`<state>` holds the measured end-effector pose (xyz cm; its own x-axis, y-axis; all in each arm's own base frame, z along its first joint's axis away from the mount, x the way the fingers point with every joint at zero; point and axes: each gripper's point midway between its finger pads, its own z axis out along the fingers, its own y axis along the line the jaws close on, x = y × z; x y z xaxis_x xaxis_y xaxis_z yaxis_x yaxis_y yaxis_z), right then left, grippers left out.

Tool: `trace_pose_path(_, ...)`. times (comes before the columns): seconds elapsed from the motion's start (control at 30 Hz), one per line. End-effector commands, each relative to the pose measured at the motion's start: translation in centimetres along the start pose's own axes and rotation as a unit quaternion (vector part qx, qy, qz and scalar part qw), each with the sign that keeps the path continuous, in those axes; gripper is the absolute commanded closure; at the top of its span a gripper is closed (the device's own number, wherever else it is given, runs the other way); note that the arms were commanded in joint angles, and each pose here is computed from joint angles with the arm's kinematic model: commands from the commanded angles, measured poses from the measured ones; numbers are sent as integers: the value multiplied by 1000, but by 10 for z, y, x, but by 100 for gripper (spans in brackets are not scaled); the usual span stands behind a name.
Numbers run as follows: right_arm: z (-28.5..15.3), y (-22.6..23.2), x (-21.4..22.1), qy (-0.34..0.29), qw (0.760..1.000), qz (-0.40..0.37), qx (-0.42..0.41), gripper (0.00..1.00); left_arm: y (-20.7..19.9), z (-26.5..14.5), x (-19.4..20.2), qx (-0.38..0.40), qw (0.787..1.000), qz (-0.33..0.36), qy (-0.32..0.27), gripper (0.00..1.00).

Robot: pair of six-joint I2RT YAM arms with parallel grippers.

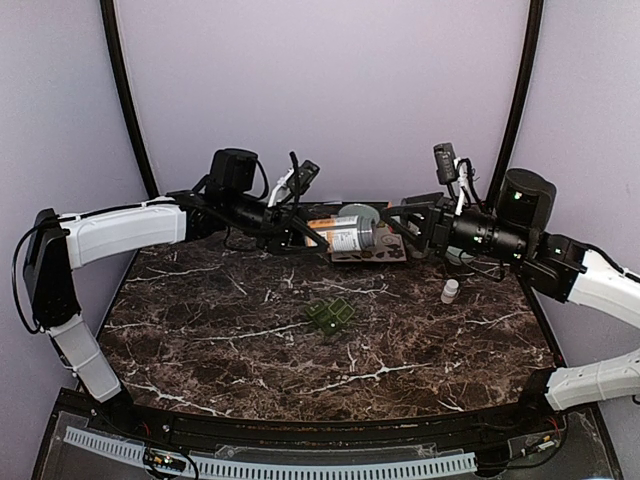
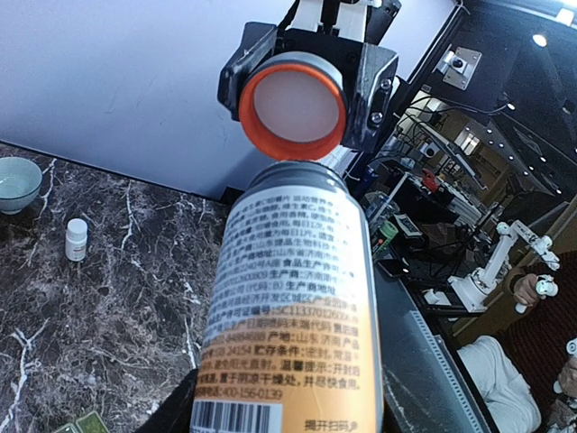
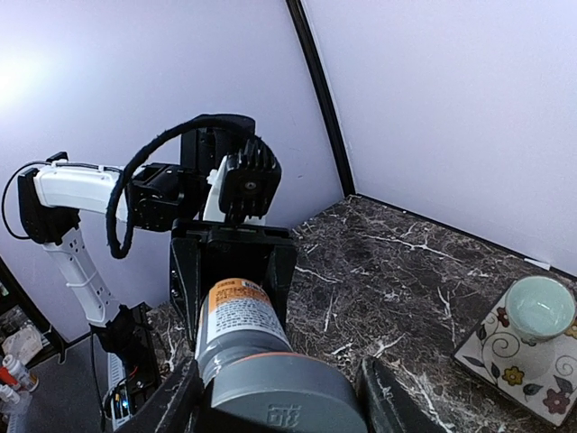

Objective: Sort the pills into containers
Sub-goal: Unscrew the lid of the pill bottle, then pour the pill into the compartment of the pill container.

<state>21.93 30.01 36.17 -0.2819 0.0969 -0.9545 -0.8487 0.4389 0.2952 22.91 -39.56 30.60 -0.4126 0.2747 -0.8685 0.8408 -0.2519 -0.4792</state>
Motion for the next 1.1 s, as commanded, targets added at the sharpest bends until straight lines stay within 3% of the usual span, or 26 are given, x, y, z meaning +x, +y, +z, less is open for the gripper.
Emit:
trace_pose_path(0.0, -8, -3, -18, -41, 999, 5, 11, 56, -13, -11, -11, -21, 998, 54, -28, 100)
trace_pose_path(1.07, -11, -21, 18, -43, 998, 42, 30, 57, 47, -44, 93, -198, 974, 26, -107, 100)
